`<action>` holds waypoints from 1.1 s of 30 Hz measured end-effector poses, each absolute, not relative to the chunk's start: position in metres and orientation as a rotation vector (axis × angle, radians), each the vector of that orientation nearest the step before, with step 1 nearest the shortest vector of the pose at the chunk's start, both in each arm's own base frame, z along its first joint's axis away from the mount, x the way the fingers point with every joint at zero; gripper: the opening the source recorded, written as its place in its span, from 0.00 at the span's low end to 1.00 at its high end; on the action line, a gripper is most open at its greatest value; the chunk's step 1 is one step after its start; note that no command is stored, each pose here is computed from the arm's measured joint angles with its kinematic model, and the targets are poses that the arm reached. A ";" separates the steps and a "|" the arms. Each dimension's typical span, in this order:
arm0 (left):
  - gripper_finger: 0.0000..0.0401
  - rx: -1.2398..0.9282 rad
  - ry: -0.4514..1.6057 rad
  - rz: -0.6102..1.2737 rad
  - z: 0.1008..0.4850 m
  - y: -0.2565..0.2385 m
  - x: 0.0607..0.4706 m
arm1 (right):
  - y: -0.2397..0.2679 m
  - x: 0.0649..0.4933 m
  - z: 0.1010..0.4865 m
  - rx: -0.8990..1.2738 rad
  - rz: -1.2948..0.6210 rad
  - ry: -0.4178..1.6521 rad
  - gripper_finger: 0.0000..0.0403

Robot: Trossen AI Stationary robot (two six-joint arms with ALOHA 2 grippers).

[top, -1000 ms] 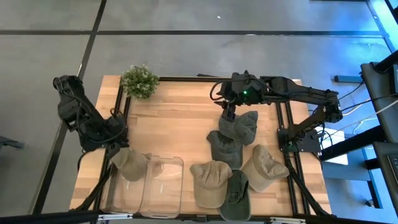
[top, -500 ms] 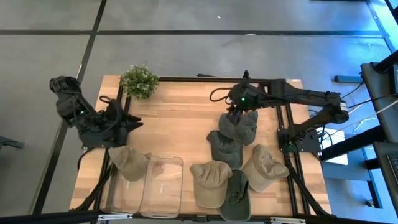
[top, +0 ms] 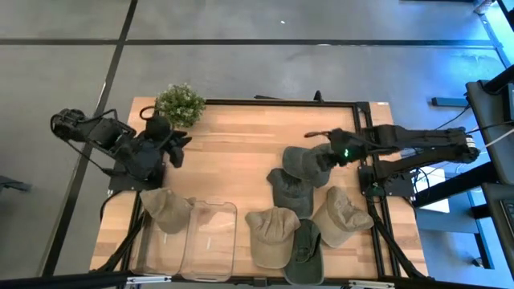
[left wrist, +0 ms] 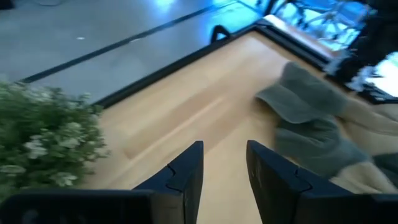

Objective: Pick & Place hat
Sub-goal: Put the top black cap into the right transparent bin

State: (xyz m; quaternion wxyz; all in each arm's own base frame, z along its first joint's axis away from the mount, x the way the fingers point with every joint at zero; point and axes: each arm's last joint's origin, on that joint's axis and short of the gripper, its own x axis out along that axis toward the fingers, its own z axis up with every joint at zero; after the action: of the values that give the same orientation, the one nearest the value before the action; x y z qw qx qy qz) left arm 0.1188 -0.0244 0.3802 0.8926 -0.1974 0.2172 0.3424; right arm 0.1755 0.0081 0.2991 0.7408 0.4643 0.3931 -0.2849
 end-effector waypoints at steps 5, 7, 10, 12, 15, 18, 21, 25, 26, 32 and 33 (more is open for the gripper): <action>0.29 -0.354 0.476 0.780 0.378 -0.015 0.130 | 0.031 0.163 0.271 1.122 -0.692 0.925 0.43; 0.29 -0.329 0.482 0.786 0.379 -0.012 0.135 | 0.041 0.162 0.261 1.165 -0.691 0.932 0.43; 0.29 -0.279 0.514 0.760 0.379 -0.008 0.143 | 0.054 0.162 0.246 1.216 -0.686 0.913 0.43; 0.30 -0.274 0.533 0.723 0.380 -0.005 0.146 | 0.058 0.161 0.237 1.233 -0.708 0.869 0.43; 0.30 -0.287 0.547 0.680 0.381 -0.001 0.150 | 0.063 0.159 0.226 1.231 -0.736 0.793 0.43; 0.30 -0.288 0.556 0.674 0.381 0.003 0.151 | 0.066 0.154 0.216 1.208 -0.760 0.787 0.43; 0.30 -0.303 0.569 0.668 0.381 0.006 0.152 | 0.070 0.149 0.208 1.217 -0.770 0.804 0.43; 0.30 -0.326 0.584 0.644 0.380 0.007 0.152 | 0.074 0.142 0.199 1.229 -0.796 0.745 0.43; 0.30 -0.328 0.585 0.641 0.380 0.007 0.152 | 0.075 0.141 0.197 1.228 -0.803 0.709 0.43; 0.30 -0.330 0.588 0.638 0.380 0.007 0.153 | 0.075 0.141 0.176 1.256 -0.782 0.612 0.43; 0.30 -0.329 0.588 0.638 0.380 0.007 0.153 | 0.074 0.140 0.172 1.260 -0.782 0.594 0.43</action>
State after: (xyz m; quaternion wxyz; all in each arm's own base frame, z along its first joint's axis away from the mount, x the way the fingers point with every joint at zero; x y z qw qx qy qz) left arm 0.1528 0.0069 0.3797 0.8942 -0.1589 0.2838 0.3076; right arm 0.1402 0.0741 0.1725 0.6976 0.5651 0.2663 -0.3507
